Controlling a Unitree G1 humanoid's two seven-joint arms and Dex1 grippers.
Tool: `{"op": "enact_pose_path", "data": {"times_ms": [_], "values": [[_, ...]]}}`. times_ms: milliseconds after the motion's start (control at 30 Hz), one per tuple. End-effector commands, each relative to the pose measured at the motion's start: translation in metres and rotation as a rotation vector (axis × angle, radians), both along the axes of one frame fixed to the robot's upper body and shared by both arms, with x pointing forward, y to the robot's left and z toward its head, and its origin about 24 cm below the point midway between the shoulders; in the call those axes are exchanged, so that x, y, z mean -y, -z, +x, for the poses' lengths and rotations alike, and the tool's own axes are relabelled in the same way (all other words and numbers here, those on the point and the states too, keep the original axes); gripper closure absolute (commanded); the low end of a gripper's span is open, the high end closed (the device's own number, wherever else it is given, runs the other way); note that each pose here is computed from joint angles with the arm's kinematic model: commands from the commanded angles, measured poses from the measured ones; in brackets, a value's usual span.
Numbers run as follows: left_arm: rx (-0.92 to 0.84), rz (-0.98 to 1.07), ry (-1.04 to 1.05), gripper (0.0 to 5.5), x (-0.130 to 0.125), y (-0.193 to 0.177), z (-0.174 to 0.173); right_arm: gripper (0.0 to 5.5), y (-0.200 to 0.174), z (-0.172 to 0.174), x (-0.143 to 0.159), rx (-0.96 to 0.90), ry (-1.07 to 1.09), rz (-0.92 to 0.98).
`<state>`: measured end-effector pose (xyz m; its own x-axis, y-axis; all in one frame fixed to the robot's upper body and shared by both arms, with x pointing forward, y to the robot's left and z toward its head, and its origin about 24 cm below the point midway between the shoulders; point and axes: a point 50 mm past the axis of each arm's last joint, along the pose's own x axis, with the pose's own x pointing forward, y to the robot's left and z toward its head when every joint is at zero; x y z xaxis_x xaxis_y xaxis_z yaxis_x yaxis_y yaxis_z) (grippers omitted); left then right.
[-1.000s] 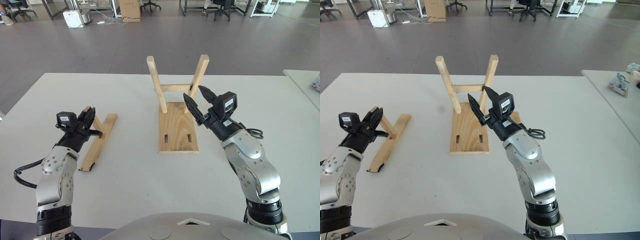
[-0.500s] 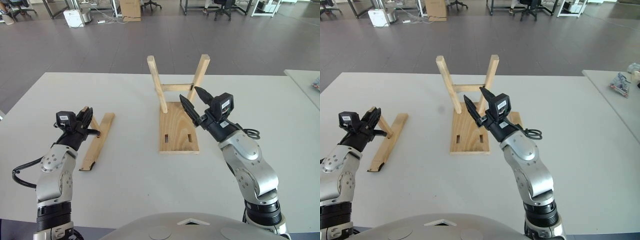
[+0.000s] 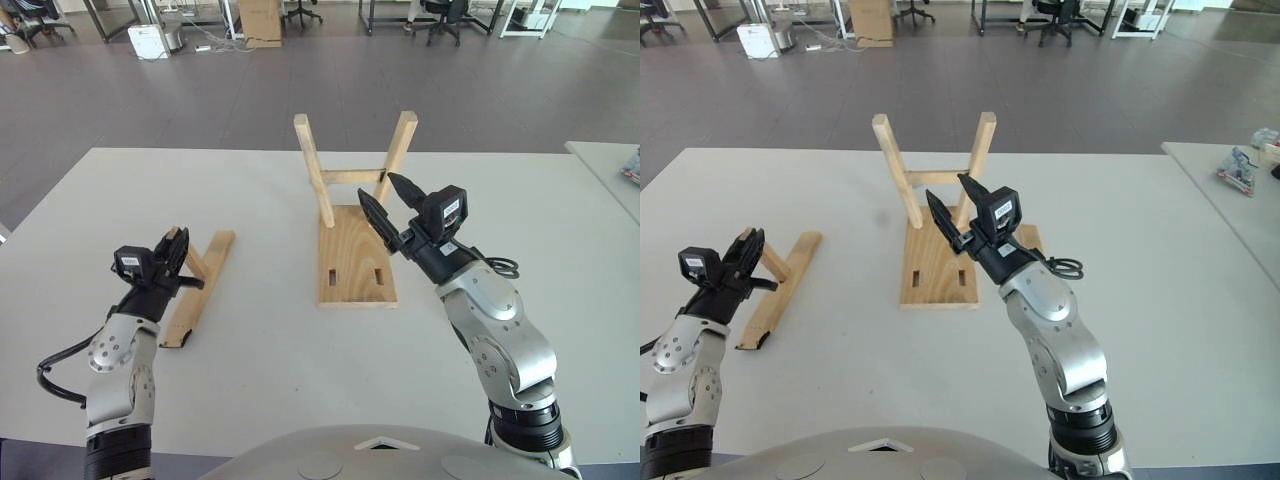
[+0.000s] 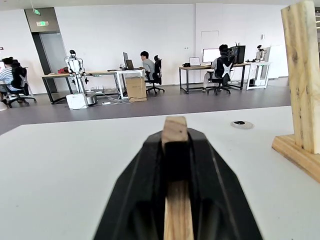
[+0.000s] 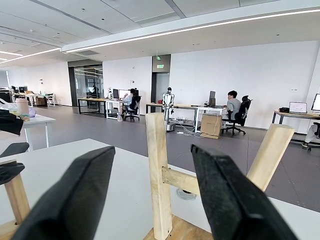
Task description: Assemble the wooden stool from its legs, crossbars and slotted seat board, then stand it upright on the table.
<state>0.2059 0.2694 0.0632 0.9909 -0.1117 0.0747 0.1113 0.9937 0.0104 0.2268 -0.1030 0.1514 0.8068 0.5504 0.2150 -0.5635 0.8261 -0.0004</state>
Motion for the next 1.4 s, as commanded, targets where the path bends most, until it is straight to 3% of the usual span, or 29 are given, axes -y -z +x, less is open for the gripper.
{"op": "enact_pose_path", "data": {"times_ms": [33, 300, 433, 567, 767, 933, 1067, 1233, 1400], "values": [[-0.149, -0.042, 0.023, 4.73, -0.003, 0.024, -0.008, 2.67, -0.003, 0.000, -0.001, 0.010, 0.006, 0.008], [-0.177, 0.006, -0.010, 3.28, -0.016, 0.012, 0.005, 2.67, -0.001, -0.003, -0.005, 0.004, 0.019, 0.017], [-0.514, 0.107, 0.120, 2.61, -0.017, 0.033, -0.009, 2.67, 0.000, -0.005, -0.007, 0.002, 0.031, 0.023], [-0.585, 0.078, 0.135, 2.03, -0.015, 0.035, -0.013, 2.67, 0.001, -0.006, -0.007, -0.001, 0.038, 0.025], [-0.749, 0.131, 0.156, 2.03, -0.014, 0.043, -0.020, 2.67, 0.001, -0.006, -0.007, 0.001, 0.046, 0.025], [-0.921, 0.206, 0.133, 2.88, -0.027, 0.054, -0.035, 2.67, 0.002, -0.005, -0.007, 0.002, 0.055, 0.027], [-0.940, 0.231, 0.128, 3.43, -0.033, 0.055, -0.034, 2.67, 0.002, -0.004, -0.007, 0.005, 0.060, 0.030], [-0.687, 0.127, 0.248, 3.44, -0.017, 0.018, 0.003, 2.67, 0.000, 0.000, -0.003, 0.004, 0.074, 0.043], [-0.291, -0.045, 0.492, 3.45, 0.009, -0.091, 0.053, 2.67, -0.024, 0.016, 0.010, -0.100, -0.039, 0.331]]}}
